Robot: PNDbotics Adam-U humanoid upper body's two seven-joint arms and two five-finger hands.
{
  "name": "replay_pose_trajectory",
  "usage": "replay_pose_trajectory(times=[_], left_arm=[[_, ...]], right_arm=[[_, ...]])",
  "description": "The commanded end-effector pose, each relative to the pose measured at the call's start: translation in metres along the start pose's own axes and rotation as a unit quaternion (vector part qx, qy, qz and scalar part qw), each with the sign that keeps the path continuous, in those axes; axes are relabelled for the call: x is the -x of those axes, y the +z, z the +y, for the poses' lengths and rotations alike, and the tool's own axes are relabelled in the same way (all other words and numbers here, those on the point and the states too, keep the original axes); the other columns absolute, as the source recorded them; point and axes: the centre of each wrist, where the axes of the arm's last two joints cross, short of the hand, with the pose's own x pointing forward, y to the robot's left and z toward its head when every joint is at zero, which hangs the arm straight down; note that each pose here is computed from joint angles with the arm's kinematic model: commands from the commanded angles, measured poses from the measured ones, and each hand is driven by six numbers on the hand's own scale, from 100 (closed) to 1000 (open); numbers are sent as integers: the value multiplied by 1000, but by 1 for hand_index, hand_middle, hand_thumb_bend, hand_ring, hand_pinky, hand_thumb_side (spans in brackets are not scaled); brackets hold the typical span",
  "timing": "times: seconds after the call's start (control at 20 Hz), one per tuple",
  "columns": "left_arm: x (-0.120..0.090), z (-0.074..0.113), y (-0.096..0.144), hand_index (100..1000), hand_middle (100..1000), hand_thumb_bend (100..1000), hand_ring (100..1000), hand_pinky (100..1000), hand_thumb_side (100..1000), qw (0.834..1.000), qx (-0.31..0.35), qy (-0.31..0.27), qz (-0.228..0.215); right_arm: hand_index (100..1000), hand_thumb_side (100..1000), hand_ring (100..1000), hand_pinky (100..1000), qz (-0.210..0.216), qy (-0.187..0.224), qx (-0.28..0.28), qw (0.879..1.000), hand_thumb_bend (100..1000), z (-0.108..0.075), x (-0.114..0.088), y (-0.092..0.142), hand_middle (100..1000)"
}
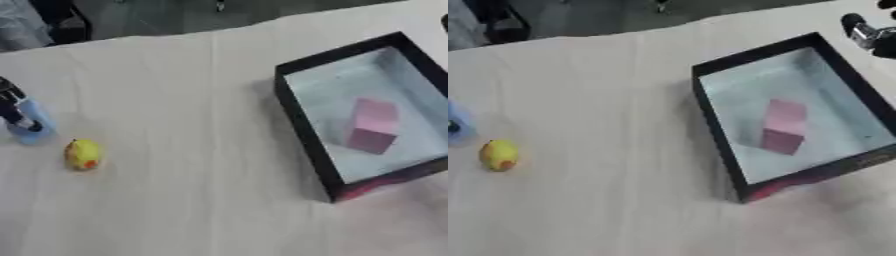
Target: Pick up the objects with one hand, pass them to the other hand, and then place them into the box on the other side of the table.
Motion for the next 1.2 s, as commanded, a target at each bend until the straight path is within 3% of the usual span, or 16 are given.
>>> replay_pose_trajectory(times=[0.05,0.75,1.2], left_arm=[[15,20,9,875,838,593,924,923,100,999,-26,5,24],[24,14,2,860,834,539,922,917,100,998,-36,1,46],[26,10,-2,769,805,514,913,908,100,999,-21,3,48]], right_arm=[[816,313,852,877,-11,13,12,1000,306,-11,-6,0,820],[816,319,854,879,-13,11,13,1000,293,-12,-4,0,820],[815,319,854,879,-11,9,18,1000,288,-13,-2,1,820]])
